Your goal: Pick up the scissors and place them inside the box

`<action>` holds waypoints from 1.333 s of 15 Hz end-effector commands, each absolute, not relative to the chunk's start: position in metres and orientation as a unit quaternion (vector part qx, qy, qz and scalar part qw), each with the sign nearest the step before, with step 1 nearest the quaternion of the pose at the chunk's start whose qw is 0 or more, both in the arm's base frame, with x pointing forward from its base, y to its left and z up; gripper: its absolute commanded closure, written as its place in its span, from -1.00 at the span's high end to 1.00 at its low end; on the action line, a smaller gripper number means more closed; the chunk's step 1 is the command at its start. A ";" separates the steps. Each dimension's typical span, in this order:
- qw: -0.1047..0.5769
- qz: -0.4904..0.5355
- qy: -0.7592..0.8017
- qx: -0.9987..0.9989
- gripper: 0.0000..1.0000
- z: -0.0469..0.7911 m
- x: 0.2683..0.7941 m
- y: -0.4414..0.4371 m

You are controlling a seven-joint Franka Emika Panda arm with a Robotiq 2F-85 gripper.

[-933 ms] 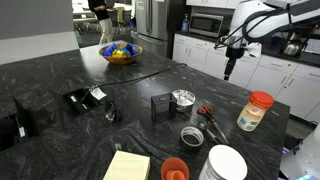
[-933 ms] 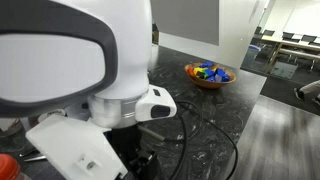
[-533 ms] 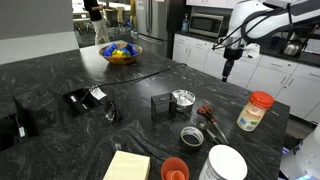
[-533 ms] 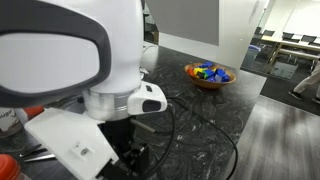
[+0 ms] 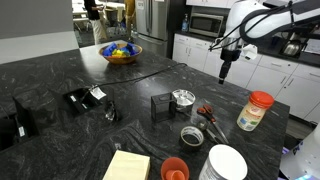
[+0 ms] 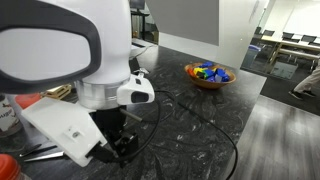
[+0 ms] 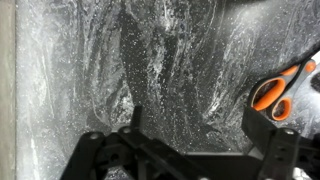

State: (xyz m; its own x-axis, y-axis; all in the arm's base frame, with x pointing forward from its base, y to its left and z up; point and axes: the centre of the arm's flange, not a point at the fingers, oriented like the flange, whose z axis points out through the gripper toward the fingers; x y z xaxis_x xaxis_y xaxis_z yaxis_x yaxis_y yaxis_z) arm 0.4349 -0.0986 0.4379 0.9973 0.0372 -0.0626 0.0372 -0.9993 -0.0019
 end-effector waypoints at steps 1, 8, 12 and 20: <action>0.000 0.031 -0.019 -0.999 1.00 0.438 0.435 -0.098; 0.039 0.053 0.035 -0.997 1.00 0.427 0.445 -0.056; 0.053 0.101 0.126 -0.985 1.00 0.413 0.447 -0.026; 0.043 0.095 0.115 -0.988 1.00 0.405 0.442 -0.025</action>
State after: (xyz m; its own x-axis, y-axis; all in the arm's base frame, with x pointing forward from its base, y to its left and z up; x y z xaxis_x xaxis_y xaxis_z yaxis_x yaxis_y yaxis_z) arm 0.4423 -0.0248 0.4050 0.9556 -0.2194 -0.1965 -0.2355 -0.9699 -0.0622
